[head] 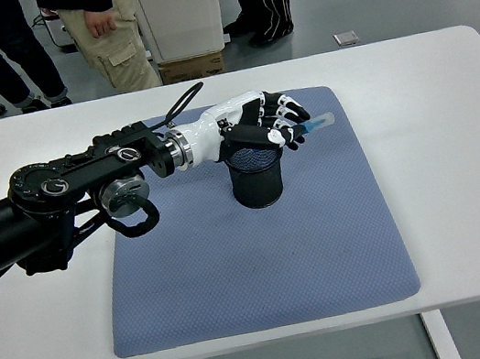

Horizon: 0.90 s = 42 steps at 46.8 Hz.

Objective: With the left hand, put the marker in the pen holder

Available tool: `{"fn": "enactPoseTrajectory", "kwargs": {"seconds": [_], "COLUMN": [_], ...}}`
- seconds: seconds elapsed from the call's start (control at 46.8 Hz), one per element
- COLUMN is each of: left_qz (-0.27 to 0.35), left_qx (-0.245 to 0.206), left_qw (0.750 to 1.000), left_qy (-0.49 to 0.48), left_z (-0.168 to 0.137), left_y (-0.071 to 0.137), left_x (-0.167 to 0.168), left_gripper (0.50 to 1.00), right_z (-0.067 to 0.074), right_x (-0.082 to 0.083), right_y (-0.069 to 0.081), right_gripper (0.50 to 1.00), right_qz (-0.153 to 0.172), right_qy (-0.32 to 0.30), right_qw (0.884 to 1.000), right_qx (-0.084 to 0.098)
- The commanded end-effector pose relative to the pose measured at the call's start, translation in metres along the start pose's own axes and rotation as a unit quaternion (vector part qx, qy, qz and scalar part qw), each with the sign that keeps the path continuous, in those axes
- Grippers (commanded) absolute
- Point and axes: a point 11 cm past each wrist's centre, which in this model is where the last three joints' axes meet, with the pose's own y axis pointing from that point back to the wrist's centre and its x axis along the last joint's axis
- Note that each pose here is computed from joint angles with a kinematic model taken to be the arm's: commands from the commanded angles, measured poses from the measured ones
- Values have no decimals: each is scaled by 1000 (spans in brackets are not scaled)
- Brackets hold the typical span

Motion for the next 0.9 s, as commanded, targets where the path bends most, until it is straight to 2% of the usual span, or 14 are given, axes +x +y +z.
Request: {"fn": "enactPoseTrajectory", "kwargs": {"seconds": [0.0, 0.085, 0.171, 0.256, 0.321, 0.47, 0.662, 0.726, 0.876], "left_qz": [1, 3, 6, 12, 19, 23, 44, 49, 62], "left_qx": [0, 0, -1, -2, -2, -3, -17, -23, -35], "left_qw": [1000, 1000, 1000, 1000, 1000, 1000, 999, 999, 997], "left_qy": [1, 1, 1, 1, 1, 1, 4, 5, 4], "left_z": [-1, -1, 0, 1, 1, 2, 14, 19, 29], "left_y": [1, 1, 2, 4, 4, 4, 10, 11, 17], "left_x": [1, 1, 4, 7, 9, 10, 24, 28, 38], "left_gripper": [540, 555, 607, 689, 730, 771, 929, 1000, 1000], "right_z": [0, 0, 0, 0, 1, 0, 0, 0, 0], "right_x": [0, 0, 0, 0, 0, 0, 0, 0, 0], "right_y": [0, 0, 0, 0, 0, 0, 0, 0, 0], "right_gripper": [1000, 1000, 1000, 1000, 1000, 1000, 1000, 1000, 1000], "right_qz": [0, 0, 0, 0, 0, 0, 0, 0, 0], "right_qy": [1, 0, 0, 1, 0, 0, 0, 0, 1], "right_qw": [1000, 1000, 1000, 1000, 1000, 1000, 1000, 1000, 1000], "right_qx": [0, 0, 0, 0, -1, 0, 0, 0, 0]}}
